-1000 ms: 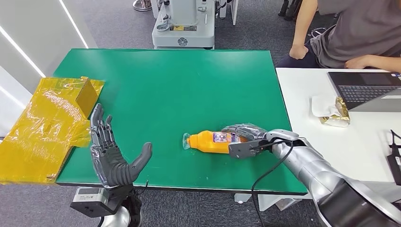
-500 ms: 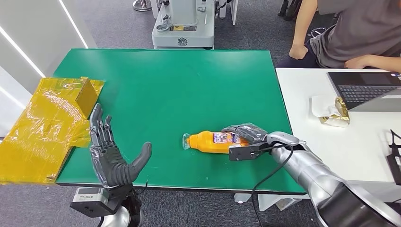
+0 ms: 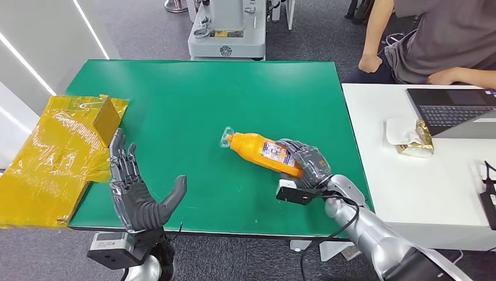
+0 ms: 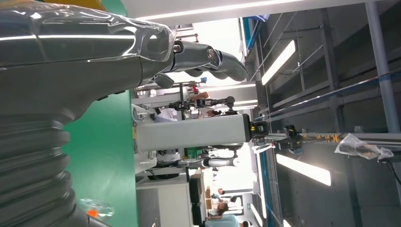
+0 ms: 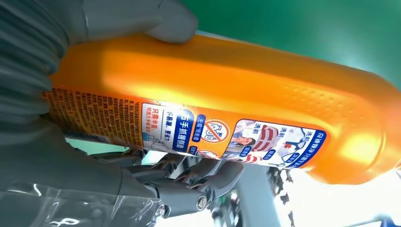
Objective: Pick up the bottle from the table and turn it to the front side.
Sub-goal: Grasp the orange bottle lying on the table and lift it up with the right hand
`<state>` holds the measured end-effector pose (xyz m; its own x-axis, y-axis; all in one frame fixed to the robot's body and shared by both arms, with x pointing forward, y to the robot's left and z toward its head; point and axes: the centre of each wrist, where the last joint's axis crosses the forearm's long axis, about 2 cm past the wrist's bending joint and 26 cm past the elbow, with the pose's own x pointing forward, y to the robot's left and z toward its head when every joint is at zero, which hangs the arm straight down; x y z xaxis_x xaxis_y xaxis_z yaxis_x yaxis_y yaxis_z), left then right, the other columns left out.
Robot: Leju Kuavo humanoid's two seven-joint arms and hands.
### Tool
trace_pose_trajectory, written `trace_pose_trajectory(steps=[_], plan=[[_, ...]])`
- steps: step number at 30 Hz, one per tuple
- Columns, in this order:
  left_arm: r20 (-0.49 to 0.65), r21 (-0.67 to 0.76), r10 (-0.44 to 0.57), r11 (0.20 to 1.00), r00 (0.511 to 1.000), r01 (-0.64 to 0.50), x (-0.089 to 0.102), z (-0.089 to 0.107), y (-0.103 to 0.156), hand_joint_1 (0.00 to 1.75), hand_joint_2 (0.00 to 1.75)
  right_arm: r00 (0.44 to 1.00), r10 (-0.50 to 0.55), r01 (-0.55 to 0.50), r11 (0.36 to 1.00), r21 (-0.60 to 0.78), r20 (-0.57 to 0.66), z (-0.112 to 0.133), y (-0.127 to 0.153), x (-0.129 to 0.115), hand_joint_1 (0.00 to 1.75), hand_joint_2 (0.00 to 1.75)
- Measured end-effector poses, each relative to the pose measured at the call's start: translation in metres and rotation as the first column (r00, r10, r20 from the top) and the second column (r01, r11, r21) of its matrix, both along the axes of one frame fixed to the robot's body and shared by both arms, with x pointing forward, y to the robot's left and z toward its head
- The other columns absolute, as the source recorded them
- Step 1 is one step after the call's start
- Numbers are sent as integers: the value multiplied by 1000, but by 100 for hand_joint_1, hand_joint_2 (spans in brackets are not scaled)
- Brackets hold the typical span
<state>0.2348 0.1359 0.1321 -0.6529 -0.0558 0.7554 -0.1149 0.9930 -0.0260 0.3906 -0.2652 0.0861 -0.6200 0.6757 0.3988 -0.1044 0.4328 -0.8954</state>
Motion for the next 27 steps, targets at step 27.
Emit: trace_pose_trajectory(steps=[27], plan=[[53, 30, -144, 989, 988, 143, 31, 16, -11, 0, 175, 786, -262, 0, 906, 424, 560, 78, 55, -61, 175, 175]])
